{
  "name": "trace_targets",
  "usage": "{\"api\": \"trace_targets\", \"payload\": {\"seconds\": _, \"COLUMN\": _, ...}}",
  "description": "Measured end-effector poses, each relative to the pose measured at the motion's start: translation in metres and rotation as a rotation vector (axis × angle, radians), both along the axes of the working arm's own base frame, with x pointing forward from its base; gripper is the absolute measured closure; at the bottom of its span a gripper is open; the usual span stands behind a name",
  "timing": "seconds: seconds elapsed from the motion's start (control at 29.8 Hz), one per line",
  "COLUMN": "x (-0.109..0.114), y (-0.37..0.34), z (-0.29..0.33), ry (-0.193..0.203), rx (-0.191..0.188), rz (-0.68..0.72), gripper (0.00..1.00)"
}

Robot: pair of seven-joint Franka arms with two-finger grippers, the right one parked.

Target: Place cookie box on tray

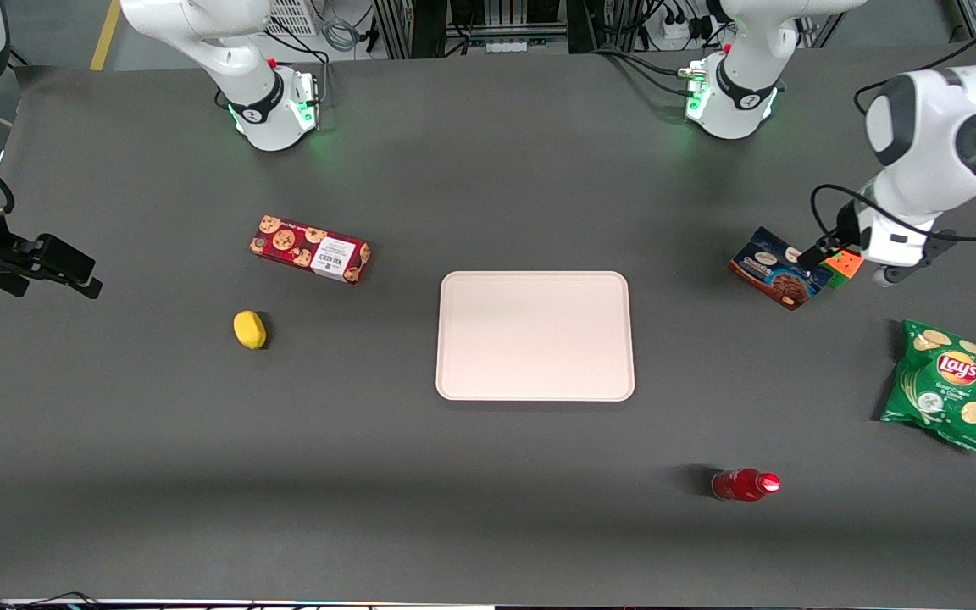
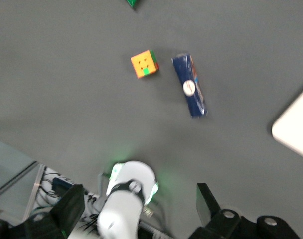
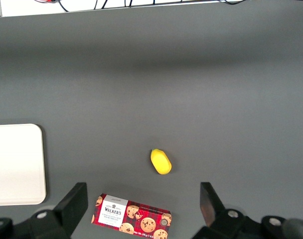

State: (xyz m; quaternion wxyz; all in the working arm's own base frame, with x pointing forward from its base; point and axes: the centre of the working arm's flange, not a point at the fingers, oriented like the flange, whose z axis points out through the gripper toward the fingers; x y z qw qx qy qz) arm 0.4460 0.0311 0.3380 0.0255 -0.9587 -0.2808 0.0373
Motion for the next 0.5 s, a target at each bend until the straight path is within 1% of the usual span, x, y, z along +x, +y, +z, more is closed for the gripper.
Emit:
{"api": "trace_targets", "payload": {"seconds": 0.07, "x": -0.006, "y": -0.001, "z": -0.013, "ry": -0.023, "rx": -0.001, "rz": -0.002, "gripper": 0.00}}
{"api": "trace_targets", "payload": {"seconds": 0.17, "x": -0.017, "y": -0.002, "z": -0.031, "ry": -0.047, "rx": -0.002, "rz": -0.004, "gripper": 0.00}}
{"api": "trace_targets", "payload": {"seconds": 0.3, "x": -0.027, "y": -0.003, "z": -0.049, "ry": -0.075, "rx": -0.003, "rz": -0.007, "gripper": 0.00}}
{"api": "trace_targets", "payload": {"seconds": 0.44, "x": -0.036, "y": -0.005, "z": -0.069, "ry": -0.114, "rx": -0.005, "rz": -0.011, "gripper": 0.00}}
{"api": "trace_targets", "payload": {"seconds": 0.5, "x": -0.039, "y": -0.005, "z": -0.078, "ry": -0.122, "rx": -0.006, "rz": -0.013, "gripper": 0.02}}
